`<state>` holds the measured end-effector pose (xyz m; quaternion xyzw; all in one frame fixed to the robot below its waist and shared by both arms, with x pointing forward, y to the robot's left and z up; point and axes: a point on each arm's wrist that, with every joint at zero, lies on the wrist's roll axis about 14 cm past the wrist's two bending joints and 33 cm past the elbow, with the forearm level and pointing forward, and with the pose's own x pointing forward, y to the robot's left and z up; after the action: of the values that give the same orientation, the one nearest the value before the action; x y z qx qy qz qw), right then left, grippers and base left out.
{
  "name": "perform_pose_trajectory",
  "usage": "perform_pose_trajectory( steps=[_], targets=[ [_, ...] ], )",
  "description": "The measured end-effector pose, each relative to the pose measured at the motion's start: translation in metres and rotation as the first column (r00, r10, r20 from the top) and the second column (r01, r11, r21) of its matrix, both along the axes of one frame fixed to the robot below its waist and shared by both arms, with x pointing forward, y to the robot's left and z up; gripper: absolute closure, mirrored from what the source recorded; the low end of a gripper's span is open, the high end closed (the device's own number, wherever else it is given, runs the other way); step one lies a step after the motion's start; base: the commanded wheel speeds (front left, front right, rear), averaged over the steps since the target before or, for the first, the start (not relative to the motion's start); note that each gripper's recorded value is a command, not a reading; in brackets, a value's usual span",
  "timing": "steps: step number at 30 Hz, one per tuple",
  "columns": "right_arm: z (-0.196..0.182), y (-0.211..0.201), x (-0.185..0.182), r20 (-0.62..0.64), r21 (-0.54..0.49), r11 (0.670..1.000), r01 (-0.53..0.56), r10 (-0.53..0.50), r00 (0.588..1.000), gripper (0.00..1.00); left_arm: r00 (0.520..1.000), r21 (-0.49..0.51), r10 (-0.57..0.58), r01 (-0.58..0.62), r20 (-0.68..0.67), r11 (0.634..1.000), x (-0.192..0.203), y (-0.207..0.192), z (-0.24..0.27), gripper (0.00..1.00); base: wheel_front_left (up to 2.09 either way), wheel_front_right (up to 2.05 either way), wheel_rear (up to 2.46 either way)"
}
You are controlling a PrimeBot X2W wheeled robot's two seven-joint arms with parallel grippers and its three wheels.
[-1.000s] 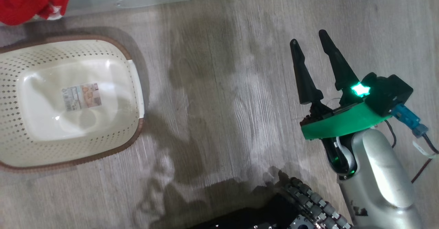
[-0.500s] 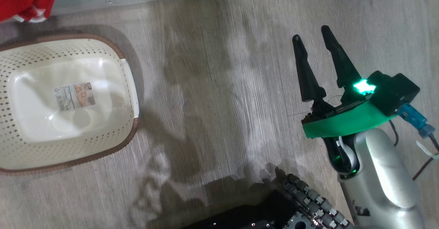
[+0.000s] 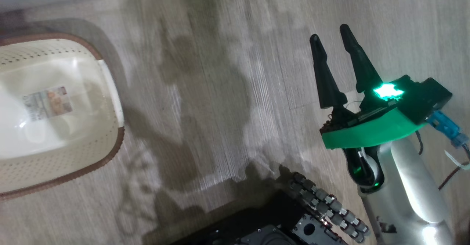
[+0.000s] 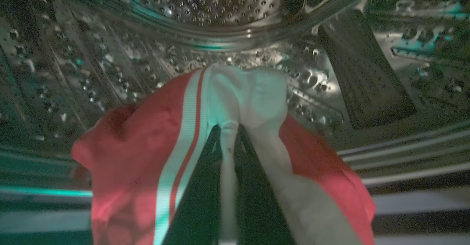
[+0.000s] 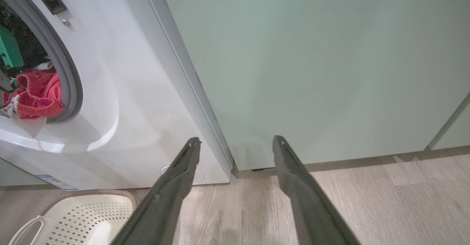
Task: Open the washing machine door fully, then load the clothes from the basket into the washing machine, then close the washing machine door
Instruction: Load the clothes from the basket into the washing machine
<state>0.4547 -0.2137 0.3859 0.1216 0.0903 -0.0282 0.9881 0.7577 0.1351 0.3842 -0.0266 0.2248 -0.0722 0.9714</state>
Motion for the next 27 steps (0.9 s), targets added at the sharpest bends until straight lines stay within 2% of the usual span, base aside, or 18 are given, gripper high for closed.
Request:
perform_pose_trajectory(
  steps=[8, 14, 17, 26, 27],
  targets=[
    [-0.013, -0.005, -0.004, -0.036, 0.01, 1.0, 0.02, -0.019, 0.999, 0.0, 0.971, -0.034, 0.059, -0.053, 0.23, 0.998, 0.038, 0.004, 0.023, 1.0, 0.0, 0.0, 0.0],
    [-0.022, -0.008, -0.003, -0.059, 0.01, 1.0, 0.027, -0.027, 0.998, 0.0, 0.877, -0.055, 0.091, -0.074, 0.472, 0.996, 0.063, 0.012, 0.057, 1.0, 0.0, 0.0, 0.0],
    [-0.028, -0.011, -0.005, -0.075, 0.01, 0.999, 0.036, -0.035, 0.997, 0.0, 0.875, -0.07, 0.111, -0.088, 0.472, 0.994, 0.068, 0.013, 0.044, 1.0, 0.0, 0.0, 0.0],
    [-0.033, -0.005, -0.003, -0.08, 0.023, 0.999, 0.024, -0.022, 0.997, 0.0, 0.949, -0.052, 0.114, -0.103, 0.294, 0.993, 0.058, 0.021, -0.017, 1.0, 0.0, 0.0, 0.0],
    [-0.032, -0.005, -0.002, -0.078, 0.024, 0.999, 0.022, -0.02, 0.997, 0.0, 0.95, -0.051, 0.115, -0.105, 0.291, 0.993, 0.057, 0.022, -0.018, 0.9, 0.0, 0.0, 0.0]
  ],
)
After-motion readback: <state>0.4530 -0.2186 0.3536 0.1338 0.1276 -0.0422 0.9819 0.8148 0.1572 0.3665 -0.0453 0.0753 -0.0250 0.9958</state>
